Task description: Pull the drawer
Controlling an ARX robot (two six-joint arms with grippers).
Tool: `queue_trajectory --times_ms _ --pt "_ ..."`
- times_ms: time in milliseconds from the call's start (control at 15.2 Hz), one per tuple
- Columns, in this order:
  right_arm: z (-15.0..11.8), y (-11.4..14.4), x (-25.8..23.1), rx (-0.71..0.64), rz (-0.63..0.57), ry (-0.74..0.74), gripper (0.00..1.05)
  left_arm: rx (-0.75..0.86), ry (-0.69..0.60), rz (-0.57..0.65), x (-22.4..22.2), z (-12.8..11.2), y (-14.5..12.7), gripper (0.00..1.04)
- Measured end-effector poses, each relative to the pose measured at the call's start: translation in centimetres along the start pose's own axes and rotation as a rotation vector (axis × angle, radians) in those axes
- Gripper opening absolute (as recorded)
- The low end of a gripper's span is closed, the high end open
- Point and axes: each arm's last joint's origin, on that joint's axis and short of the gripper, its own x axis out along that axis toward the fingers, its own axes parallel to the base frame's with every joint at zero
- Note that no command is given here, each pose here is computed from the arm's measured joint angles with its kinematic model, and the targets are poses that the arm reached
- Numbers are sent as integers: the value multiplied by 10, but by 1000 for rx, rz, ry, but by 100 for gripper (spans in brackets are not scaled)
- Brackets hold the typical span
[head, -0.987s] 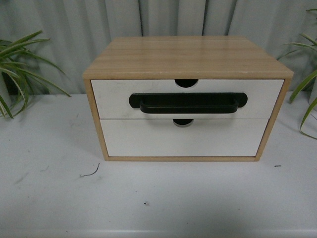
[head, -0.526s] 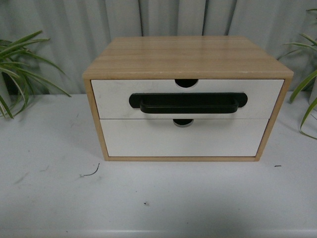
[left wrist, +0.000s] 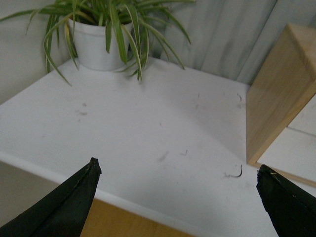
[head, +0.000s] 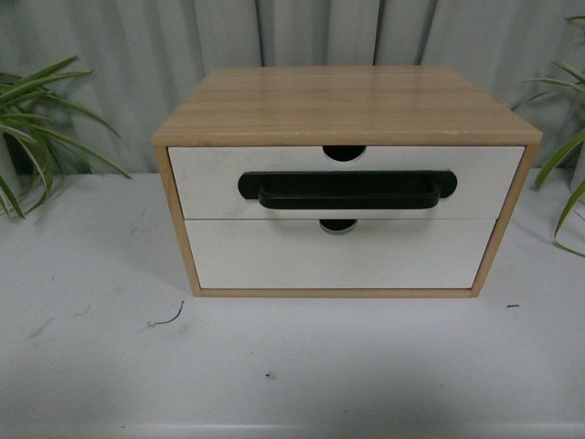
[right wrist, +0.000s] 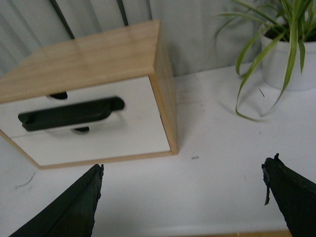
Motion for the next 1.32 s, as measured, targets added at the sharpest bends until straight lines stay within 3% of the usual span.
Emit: queue_trajectory --times_ms 263,395,526,658,789,921,1118,1316 --pt "44 13 65 -72 41 -70 98 -51 -59 -67 35 27 -7 98" --pt "64 25 110 -154 55 -61 98 -45 -111 -129 69 56 -20 98" --pt "80 51 167 -294 116 3 98 -5 -51 -207 121 74 -46 98" --pt "101 74 191 -437 177 -18 98 63 27 -278 161 81 -68 98" --pt "120 88 195 -604 251 -71 98 186 62 -416 177 93 -92 98" --pt "117 90 195 -808 335 -62 98 367 67 -631 169 107 -122 98" --pt "101 81 193 -1136 542 -9 98 673 171 -926 148 96 -150 98" --pt "95 66 191 -1410 651 20 98 953 241 -1069 139 92 -169 98"
